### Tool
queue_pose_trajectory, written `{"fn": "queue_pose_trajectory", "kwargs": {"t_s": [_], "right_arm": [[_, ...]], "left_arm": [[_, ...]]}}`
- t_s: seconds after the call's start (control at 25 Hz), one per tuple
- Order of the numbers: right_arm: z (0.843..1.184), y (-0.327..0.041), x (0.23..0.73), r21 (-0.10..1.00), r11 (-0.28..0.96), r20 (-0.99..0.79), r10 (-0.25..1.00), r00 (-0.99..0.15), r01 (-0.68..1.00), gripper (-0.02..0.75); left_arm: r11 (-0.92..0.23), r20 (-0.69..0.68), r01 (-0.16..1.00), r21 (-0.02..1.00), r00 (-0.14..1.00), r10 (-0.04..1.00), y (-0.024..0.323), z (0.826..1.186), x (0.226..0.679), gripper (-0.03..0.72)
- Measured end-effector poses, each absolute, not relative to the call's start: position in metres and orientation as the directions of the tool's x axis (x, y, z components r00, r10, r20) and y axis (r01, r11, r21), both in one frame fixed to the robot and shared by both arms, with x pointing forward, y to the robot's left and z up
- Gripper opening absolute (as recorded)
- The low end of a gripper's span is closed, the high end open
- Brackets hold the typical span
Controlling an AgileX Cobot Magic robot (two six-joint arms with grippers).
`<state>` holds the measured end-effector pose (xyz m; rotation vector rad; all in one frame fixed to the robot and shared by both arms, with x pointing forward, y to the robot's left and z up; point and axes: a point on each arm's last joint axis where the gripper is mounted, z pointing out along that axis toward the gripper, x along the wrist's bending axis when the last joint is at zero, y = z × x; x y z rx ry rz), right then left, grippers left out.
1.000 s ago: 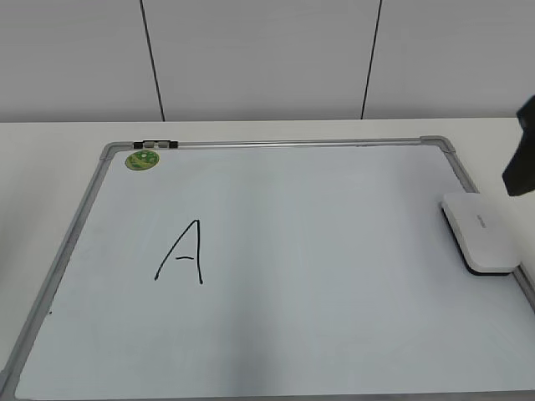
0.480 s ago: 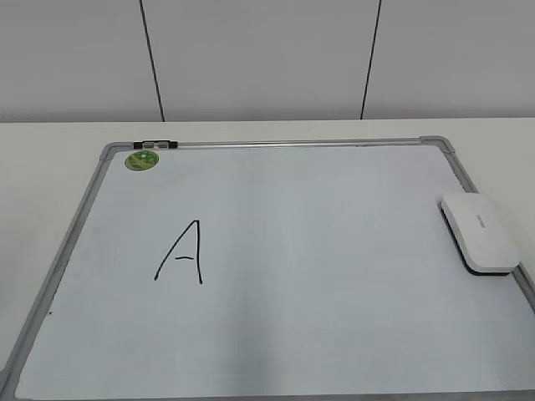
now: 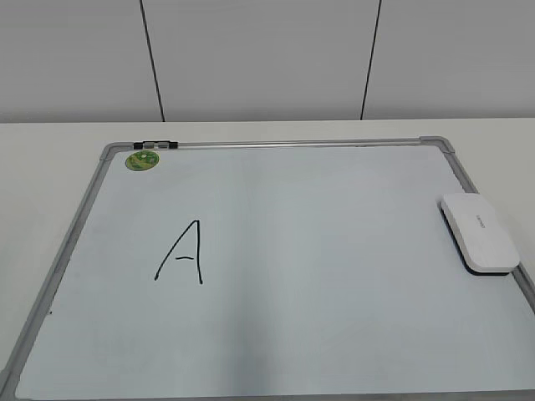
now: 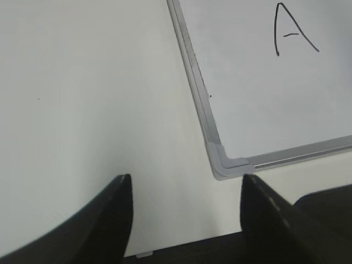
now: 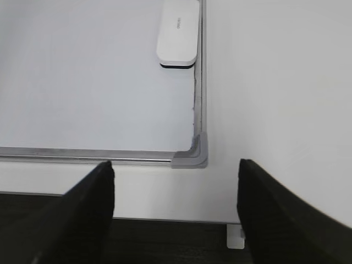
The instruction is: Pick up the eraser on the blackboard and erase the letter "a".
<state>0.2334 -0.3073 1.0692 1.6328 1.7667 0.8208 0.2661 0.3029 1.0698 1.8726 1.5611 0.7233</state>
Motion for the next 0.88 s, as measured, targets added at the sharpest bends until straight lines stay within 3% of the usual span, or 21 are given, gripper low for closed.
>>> {"fn": "queue_pose_trajectory", "kwargs": {"t_s": [0.2,0.88], "right_arm": [[1.050,-0.306,0.242,0.757,0.066,-0.025,0.997,-0.073,0.650,0.515],[1.043,-0.299,0.248,0.774,0.112,-0.021,0.988,-0.152,0.623,0.515]], "left_arm": [[-0.146,0.039,0.682,0.717,0.169,0.985,0.302,1.049,0.270,0.442],[-0.144,0.038,0.669,0.729,0.170,0.985,0.301,1.050,0.272,0.406]]}}
